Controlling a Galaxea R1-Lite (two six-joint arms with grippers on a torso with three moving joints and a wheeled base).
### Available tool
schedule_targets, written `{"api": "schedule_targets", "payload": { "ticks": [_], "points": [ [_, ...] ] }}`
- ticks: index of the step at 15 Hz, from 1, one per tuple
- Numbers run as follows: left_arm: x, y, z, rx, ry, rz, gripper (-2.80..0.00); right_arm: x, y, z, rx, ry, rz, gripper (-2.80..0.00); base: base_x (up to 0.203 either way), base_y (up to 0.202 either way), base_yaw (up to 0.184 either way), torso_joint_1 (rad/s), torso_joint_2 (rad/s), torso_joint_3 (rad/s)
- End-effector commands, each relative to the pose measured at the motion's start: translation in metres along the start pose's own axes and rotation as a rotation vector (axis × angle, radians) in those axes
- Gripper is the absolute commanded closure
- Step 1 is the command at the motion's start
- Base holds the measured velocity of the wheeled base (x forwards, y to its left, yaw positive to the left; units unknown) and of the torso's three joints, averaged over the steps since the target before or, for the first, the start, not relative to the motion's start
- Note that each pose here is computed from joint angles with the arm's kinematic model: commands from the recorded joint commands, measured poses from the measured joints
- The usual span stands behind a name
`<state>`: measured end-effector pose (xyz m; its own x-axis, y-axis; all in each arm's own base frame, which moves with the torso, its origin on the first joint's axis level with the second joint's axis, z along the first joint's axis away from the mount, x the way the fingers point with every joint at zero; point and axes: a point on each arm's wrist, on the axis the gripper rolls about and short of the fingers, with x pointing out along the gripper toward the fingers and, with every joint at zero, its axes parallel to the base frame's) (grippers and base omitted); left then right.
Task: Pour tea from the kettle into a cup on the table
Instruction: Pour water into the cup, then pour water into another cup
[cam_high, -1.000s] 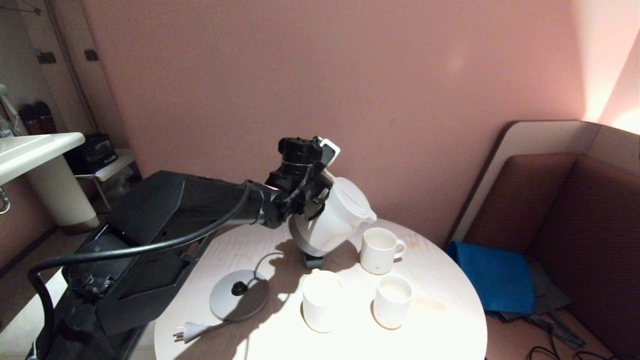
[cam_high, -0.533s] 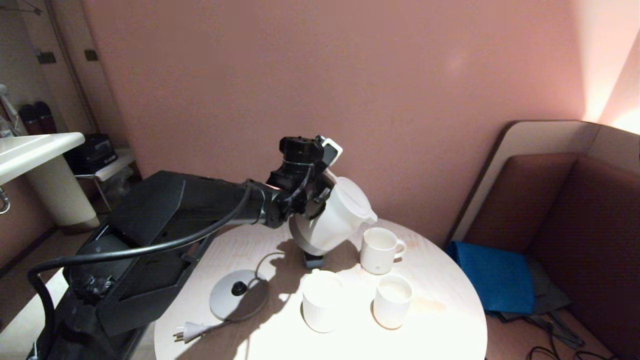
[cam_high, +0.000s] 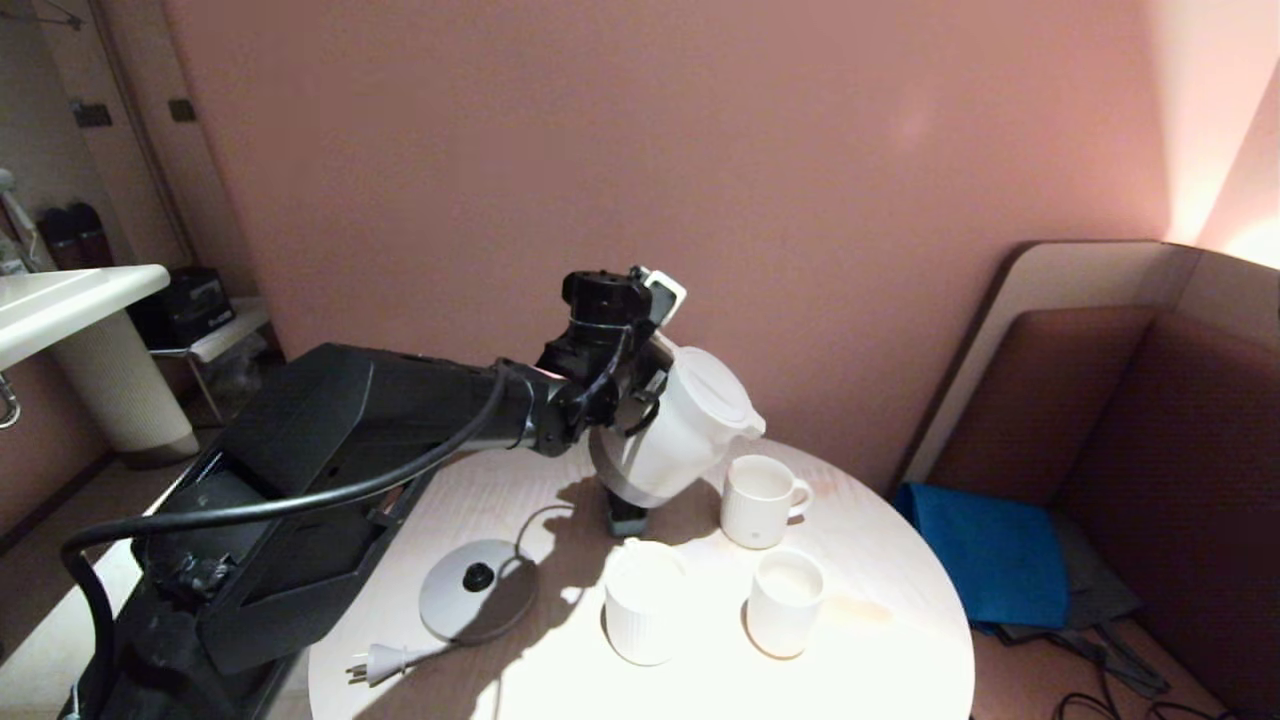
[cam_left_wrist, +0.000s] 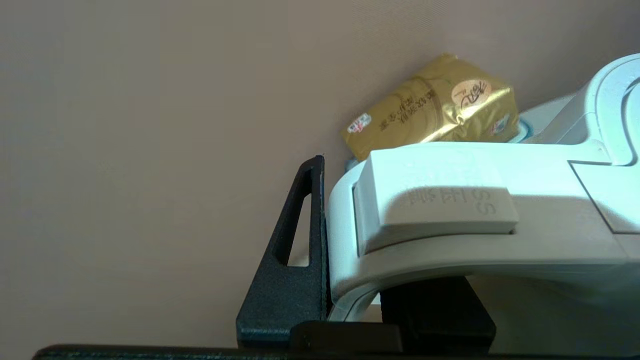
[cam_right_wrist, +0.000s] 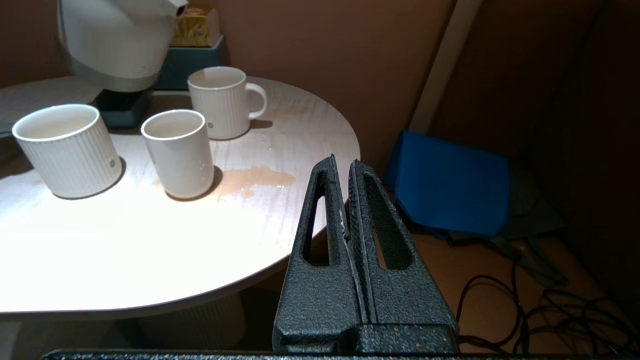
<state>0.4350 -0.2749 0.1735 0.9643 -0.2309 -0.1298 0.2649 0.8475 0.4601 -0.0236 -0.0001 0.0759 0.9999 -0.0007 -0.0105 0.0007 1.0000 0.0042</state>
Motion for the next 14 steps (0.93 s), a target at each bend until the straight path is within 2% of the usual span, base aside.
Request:
{"api": "schedule_targets", "payload": {
  "ticks": [1, 2, 7, 14],
  "points": [
    [-0.003, 0.005, 0.004, -0.123, -0.004, 0.007, 0.0, 0.0, 0.0, 0.0, 0.0, 0.002, 0.001, 0.0, 0.0, 0.0, 0.0, 0.0, 0.0, 0.0],
    [-0.004, 0.014, 0.005, -0.154, 0.001, 0.02, 0.0, 0.0, 0.0, 0.0, 0.0, 0.002, 0.001, 0.0, 0.0, 0.0, 0.0, 0.0, 0.0, 0.0],
    [-0.034, 0.05, 0.033, -0.215, 0.051, 0.02, 0.0, 0.0, 0.0, 0.0, 0.0, 0.002, 0.001, 0.0, 0.0, 0.0, 0.0, 0.0, 0.0, 0.0],
    [-0.072, 0.073, 0.059, -0.201, 0.065, 0.007, 0.0, 0.0, 0.0, 0.0, 0.0, 0.002, 0.001, 0.0, 0.0, 0.0, 0.0, 0.0, 0.0, 0.0]
  ]
}}
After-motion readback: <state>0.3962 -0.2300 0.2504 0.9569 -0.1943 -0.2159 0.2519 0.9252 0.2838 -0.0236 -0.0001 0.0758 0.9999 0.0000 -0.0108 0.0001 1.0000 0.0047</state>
